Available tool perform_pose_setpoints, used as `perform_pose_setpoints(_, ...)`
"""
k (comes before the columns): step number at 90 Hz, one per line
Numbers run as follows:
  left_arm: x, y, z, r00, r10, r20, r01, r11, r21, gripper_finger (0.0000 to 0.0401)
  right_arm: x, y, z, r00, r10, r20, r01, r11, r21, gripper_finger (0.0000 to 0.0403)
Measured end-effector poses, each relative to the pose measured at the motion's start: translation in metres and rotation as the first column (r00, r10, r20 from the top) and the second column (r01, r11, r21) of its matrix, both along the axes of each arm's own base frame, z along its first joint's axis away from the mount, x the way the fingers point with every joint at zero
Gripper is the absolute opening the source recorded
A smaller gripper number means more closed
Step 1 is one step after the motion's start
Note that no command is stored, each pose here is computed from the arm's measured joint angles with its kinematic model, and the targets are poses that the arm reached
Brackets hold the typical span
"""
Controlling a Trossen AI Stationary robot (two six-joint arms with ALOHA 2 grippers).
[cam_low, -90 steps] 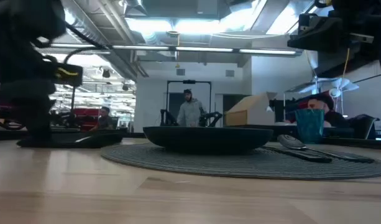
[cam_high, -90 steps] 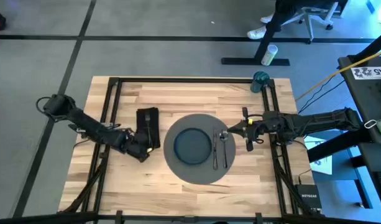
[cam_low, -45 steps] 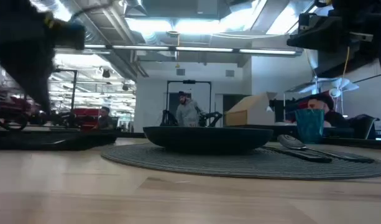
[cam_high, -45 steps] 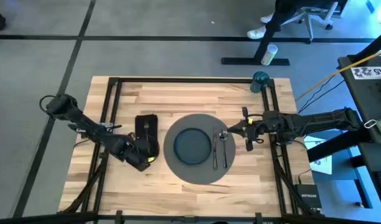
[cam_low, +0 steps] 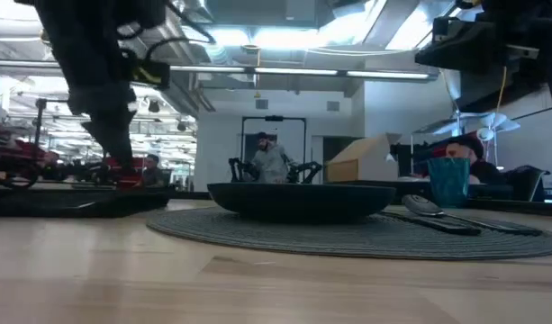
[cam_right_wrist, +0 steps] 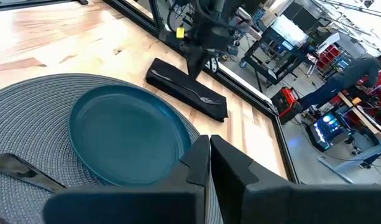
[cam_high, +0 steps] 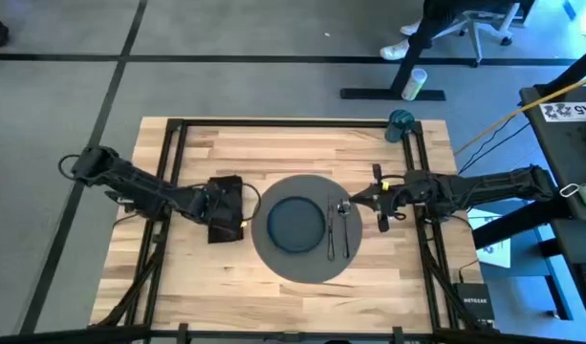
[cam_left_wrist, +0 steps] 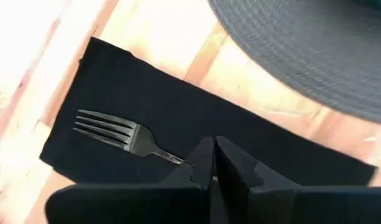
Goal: Set table place
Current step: Move the black table napkin with fork to the left of the gray tablemat
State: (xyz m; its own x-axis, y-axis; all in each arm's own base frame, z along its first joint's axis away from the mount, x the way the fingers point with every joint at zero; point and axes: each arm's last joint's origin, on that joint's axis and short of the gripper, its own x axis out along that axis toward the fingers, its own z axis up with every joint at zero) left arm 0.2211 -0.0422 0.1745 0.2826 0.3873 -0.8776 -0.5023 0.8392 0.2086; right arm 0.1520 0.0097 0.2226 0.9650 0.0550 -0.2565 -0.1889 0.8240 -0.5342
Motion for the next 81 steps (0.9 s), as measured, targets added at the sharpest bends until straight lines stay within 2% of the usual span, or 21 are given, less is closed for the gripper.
perform_pose_setpoints(14,-0.003,0.006,-0.018,1.000,0.005,-0.007,-0.006,0.999,-0.037,0.0000,0.000,0.000,0.000,1.000,0.000,-0.003,0.000,1.000,-0.001,0.0000)
perform_pose_setpoints(44,-0.002,0.004,-0.033,1.000,0.023,0.019,-0.021,0.996,-0.086,0.0000,0.000,0.000,0.000,1.000,0.000,0.000,0.000,1.000,-0.001,0.0000)
perform_pose_setpoints(81,0.015,-0.013,-0.048,0.993,-0.001,0.122,0.019,0.989,-0.148,0.0000,0.000,0.000,0.000,1.000,0.000,-0.002,0.000,1.000,-0.002,0.0000)
